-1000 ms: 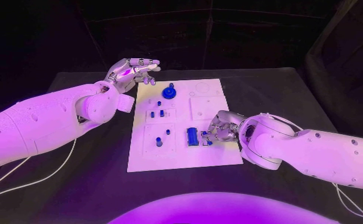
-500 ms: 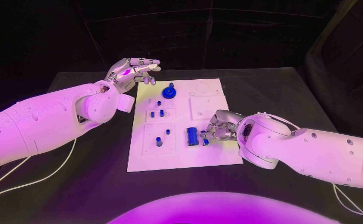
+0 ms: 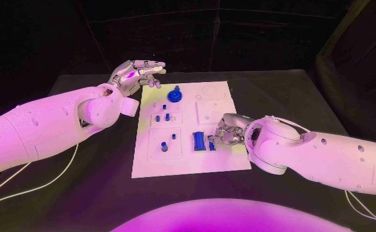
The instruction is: Assemble the parts on the task board
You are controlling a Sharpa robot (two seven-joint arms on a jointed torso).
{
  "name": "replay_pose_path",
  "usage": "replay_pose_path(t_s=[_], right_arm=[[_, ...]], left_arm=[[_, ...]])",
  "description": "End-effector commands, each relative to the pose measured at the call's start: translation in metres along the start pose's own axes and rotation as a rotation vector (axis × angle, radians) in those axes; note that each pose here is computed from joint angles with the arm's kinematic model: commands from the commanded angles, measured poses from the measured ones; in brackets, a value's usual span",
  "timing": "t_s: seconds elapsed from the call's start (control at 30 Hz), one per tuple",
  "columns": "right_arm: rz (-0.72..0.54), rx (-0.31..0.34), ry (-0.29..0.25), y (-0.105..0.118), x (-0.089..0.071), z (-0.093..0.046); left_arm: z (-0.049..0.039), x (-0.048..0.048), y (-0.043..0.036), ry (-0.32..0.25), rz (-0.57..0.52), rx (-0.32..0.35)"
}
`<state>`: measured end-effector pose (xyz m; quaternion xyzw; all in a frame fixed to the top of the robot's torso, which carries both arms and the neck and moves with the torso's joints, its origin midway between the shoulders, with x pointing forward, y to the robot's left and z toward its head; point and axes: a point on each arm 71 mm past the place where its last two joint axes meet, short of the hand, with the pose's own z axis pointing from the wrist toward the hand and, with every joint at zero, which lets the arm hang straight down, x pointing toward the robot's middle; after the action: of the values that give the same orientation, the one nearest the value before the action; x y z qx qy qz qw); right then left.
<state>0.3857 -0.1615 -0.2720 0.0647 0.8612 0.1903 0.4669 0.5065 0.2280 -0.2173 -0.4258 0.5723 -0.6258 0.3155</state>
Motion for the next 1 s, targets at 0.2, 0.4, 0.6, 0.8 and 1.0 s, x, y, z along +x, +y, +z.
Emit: replay_pose_path(t_s=[0.2, 0.4, 0.6, 0.8, 1.0], right_arm=[[-0.051, -0.006, -0.012, 0.002, -0.001, -0.001], [0.004, -0.054, -0.061, 0.001, -0.006, -0.005], [0.216, -0.157, -0.074, -0.012, -0.017, -0.011], [0.597, -0.329, -0.117, -0.027, -0.059, 0.003], [0.819, -0.414, -0.208, -0.045, -0.093, 0.026]], left_arm=[[0.0004, 0.0021, -0.001, 0.02, 0.0, 0.002], [0.0003, 0.002, -0.001, 0.021, 0.0, 0.001], [-0.0006, 0.0011, -0.0014, 0.019, 0.004, 0.003], [-0.0015, -0.0007, -0.0021, 0.014, 0.009, 0.009], [0.0015, -0.0044, -0.0022, -0.009, 0.01, 0.025]])
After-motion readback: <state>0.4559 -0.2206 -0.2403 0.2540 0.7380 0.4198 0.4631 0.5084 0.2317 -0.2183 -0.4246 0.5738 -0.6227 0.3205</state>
